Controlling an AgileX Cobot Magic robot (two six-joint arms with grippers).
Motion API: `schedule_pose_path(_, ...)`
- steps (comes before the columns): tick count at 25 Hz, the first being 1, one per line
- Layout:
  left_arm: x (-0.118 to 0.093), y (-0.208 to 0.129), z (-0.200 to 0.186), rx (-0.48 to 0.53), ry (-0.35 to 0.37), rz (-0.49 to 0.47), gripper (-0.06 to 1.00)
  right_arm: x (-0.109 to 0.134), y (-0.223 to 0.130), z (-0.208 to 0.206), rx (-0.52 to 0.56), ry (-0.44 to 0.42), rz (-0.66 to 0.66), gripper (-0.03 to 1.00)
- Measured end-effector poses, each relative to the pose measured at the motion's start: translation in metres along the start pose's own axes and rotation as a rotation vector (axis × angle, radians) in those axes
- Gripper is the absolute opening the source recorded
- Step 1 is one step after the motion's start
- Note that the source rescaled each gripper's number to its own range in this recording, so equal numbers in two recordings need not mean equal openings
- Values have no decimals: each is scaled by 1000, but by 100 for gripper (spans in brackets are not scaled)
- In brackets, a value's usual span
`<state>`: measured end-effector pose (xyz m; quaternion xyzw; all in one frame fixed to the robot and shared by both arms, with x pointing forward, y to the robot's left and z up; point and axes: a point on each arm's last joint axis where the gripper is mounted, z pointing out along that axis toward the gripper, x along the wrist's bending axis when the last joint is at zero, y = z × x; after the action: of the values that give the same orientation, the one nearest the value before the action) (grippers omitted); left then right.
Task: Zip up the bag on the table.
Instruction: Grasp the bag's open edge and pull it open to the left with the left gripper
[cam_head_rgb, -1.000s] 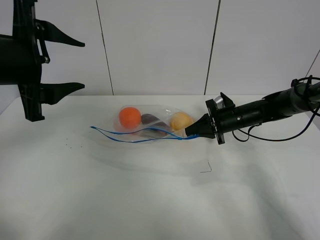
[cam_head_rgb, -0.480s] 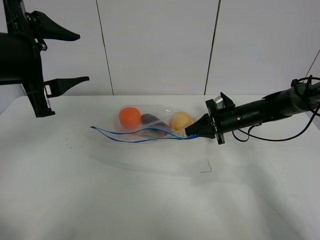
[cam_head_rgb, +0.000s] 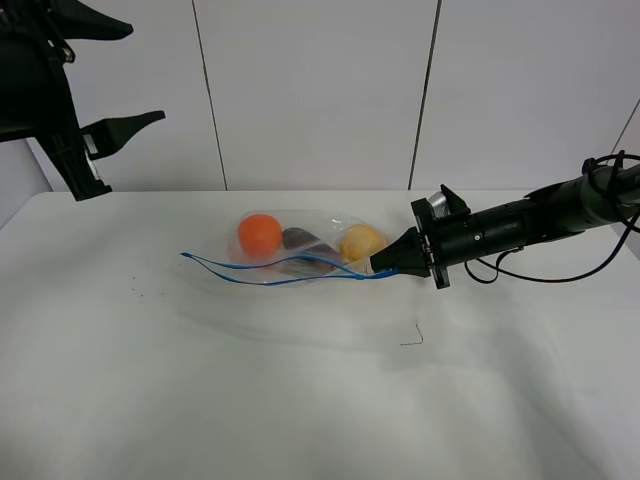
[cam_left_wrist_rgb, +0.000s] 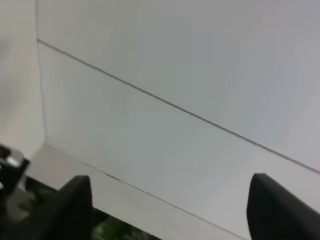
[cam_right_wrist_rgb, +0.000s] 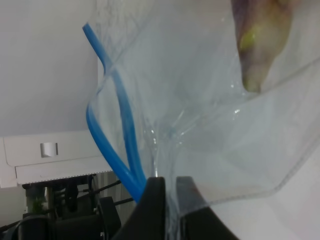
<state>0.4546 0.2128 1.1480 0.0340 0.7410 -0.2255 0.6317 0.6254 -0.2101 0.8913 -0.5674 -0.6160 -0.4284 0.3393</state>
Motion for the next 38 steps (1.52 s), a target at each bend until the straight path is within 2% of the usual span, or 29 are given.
schedule_pose_path(3, 0, 0, 0, -1, -9, 122, 93, 0, 0, 0, 0, 0, 0, 0)
schedule_pose_path(6, 11, -2, 1, 8, -11, 184, 93, 0, 0, 0, 0, 0, 0, 0)
schedule_pose_path(12, 66, -10, -4, 62, 32, 230, 93, 0, 0, 0, 0, 0, 0, 0)
schedule_pose_path(17, 83, -10, -3, 74, 66, 269, 93, 0, 0, 0, 0, 0, 0, 0)
schedule_pose_path(21, 106, -19, 14, 123, 136, 300, 93, 0, 0, 0, 0, 0, 0, 0)
schedule_pose_path(27, 152, -45, 46, 244, 142, 294, 93, 0, 0, 0, 0, 0, 0, 0)
schedule_pose_path(33, 195, -56, 70, 363, 109, 223, 93, 0, 0, 0, 0, 0, 0, 0)
schedule_pose_path(38, 223, -61, 82, 470, 74, 240, 93, 0, 0, 0, 0, 0, 0, 0)
